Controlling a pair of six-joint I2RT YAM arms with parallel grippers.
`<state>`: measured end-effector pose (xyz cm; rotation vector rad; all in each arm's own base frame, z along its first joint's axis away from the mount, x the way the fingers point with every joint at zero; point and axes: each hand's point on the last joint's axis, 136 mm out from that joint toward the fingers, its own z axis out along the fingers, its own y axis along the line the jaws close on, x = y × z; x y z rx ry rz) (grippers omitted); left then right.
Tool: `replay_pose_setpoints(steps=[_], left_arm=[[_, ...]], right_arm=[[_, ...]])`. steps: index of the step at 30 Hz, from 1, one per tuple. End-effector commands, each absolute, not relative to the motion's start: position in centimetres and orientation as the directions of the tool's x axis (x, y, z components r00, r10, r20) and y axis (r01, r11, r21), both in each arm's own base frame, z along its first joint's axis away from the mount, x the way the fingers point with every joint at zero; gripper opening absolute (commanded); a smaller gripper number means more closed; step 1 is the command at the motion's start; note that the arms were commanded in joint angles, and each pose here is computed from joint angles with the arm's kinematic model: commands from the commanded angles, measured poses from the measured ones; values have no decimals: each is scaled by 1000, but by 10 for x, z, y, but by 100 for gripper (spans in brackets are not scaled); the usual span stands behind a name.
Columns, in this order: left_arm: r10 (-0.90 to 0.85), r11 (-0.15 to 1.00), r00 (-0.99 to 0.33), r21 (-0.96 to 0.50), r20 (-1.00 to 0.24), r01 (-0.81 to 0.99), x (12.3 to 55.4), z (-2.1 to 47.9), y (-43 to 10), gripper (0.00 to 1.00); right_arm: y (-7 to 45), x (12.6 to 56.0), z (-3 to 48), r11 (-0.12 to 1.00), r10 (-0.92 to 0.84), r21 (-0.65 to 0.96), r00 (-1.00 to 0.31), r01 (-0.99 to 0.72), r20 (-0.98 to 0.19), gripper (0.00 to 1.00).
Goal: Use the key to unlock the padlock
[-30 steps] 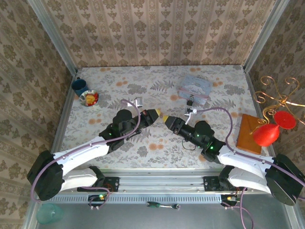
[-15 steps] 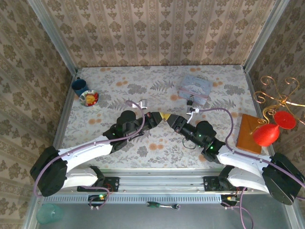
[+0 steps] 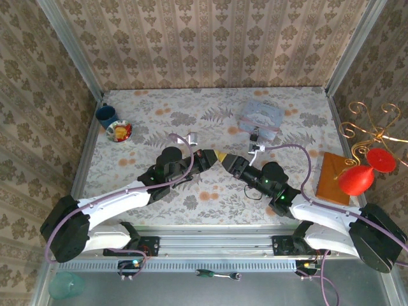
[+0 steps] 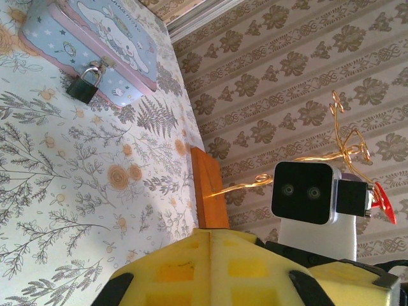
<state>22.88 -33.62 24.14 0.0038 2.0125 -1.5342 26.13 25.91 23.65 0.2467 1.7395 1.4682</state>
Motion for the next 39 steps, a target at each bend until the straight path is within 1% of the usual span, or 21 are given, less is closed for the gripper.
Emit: replay_pose_setpoints(steps=[1, 5, 11, 16, 19, 25, 32, 39], left_arm=[[-368, 285, -805, -880, -466, 379, 230, 261, -337, 0], [-367, 283, -805, -880, -466, 381, 231, 263, -336, 0], [-373, 287, -799, -877, -472, 385, 233, 265, -330, 0], [-377, 274, -801, -882, -465, 384, 234, 269, -329, 0], [-375, 281, -800, -880, -468, 383, 233, 268, -328, 0], [-379, 281, -802, -883, -462, 376, 232, 264, -326, 0], [-368, 295, -800, -876, -474, 383, 228, 259, -328, 0], [-368, 308, -794, -869, -484, 387, 228, 255, -329, 0]], right_arm=[[260, 258, 234, 298, 603, 886, -650, -356, -463, 42], [261, 258, 235, 291, 607, 891, -653, -348, -453, 35], [265, 259, 231, 288, 594, 897, -672, -335, -442, 35], [278, 260, 237, 256, 568, 908, -708, -332, -419, 35], [279, 259, 238, 237, 572, 911, -710, -337, -411, 33], [274, 258, 241, 243, 583, 908, -696, -343, -419, 25], [274, 255, 249, 223, 586, 906, -694, -359, -419, 15], [272, 256, 248, 236, 588, 908, -693, -347, -418, 2]])
